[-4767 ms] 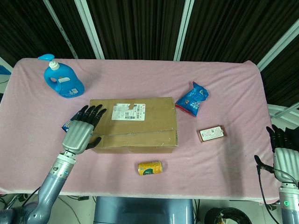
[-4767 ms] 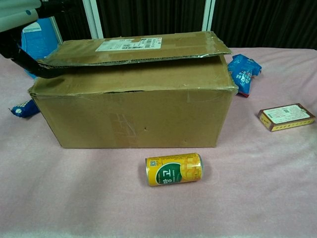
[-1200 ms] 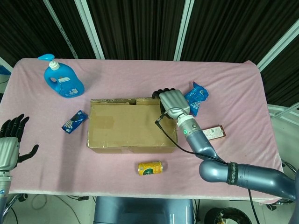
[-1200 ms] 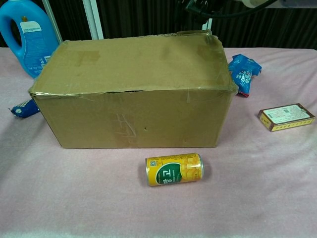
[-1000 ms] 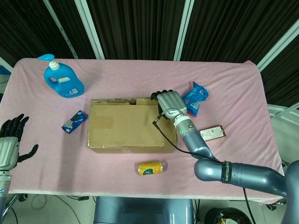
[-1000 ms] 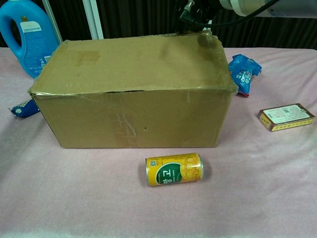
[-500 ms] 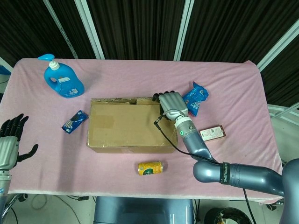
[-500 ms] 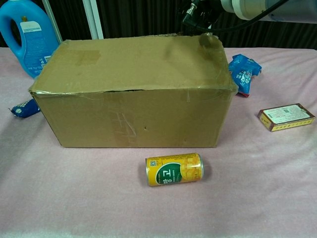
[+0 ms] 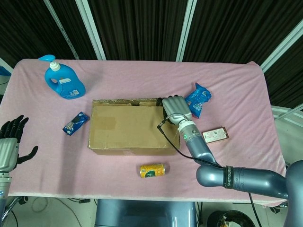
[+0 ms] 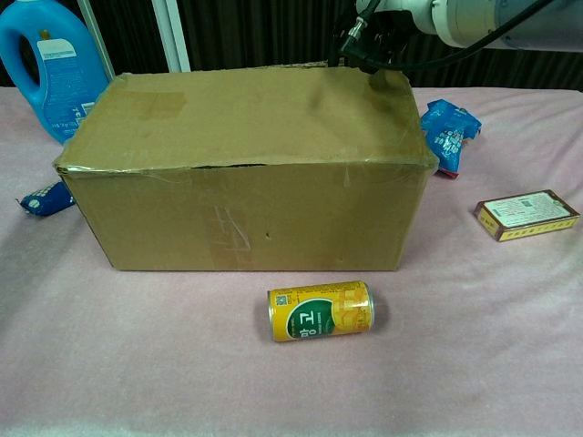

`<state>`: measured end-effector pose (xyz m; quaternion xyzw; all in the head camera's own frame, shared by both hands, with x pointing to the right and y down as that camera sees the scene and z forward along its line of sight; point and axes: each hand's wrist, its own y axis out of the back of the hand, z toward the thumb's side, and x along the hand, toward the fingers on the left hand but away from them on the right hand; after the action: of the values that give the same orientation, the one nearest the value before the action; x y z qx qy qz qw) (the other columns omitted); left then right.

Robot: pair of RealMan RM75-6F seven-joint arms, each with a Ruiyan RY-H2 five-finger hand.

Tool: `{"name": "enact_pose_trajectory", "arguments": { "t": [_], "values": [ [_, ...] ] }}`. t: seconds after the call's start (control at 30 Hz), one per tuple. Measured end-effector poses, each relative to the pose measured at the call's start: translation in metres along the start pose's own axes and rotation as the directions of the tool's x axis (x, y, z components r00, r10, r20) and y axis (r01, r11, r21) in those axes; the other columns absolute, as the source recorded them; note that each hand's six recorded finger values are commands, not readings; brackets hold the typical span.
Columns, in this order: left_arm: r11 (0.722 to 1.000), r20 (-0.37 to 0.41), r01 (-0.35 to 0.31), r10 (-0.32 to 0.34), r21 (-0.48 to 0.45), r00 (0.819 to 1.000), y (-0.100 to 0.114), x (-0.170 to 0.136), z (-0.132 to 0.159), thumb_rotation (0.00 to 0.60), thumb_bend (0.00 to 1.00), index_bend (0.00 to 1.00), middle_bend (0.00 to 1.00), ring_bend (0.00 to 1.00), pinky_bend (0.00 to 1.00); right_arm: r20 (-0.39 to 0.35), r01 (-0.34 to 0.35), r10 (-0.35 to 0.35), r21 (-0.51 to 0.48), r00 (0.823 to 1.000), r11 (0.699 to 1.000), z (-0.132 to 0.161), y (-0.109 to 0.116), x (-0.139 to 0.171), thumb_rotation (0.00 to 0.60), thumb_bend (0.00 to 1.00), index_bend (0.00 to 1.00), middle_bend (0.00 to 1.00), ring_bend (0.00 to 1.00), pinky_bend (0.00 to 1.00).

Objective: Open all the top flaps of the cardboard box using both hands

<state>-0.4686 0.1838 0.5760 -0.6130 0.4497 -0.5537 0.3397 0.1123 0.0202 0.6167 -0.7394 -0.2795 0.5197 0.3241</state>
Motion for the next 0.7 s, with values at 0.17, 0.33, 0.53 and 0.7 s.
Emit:
{"name": "enact_pose_trajectory", "arguments": {
  "t": [0.17,0.33,0.53,0.7],
  "values": [
    [1.000,-0.005,0.005,-0.005,-0.005,1.000,0.000,0.000,-0.001,0.600,0.26,0.00,0.00,0.00,0.00,0.008,-0.003,0.003,-0.002,1.000,1.000,-0.001,-0.001,0.000,0.600,1.00,0.37,0.54,0.53,0.42],
    [1.000,-0.006,0.007,-0.007,-0.009,1.000,0.000,0.001,-0.001,0.600,0.26,0.00,0.00,0.00,0.00,0.002,0.021,-0.021,-0.027,1.000,0.999,0.005,0.004,-0.001,0.600,1.00,0.35,0.55,0.57,0.43],
    [1.000,-0.007,0.003,-0.003,-0.016,1.000,0.000,0.001,-0.001,0.600,0.26,0.00,0.00,0.00,0.00,0.000,0.029,-0.029,-0.139,1.000,0.990,0.015,0.014,0.001,0.600,1.00,0.29,0.54,0.57,0.43],
    [1.000,-0.004,0.003,-0.003,-0.015,1.000,0.000,0.001,0.000,0.600,0.26,0.00,0.00,0.00,0.00,0.016,0.005,0.000,-0.298,1.000,0.955,0.023,0.022,0.005,0.600,1.00,0.26,0.54,0.57,0.43]
  ]
}}
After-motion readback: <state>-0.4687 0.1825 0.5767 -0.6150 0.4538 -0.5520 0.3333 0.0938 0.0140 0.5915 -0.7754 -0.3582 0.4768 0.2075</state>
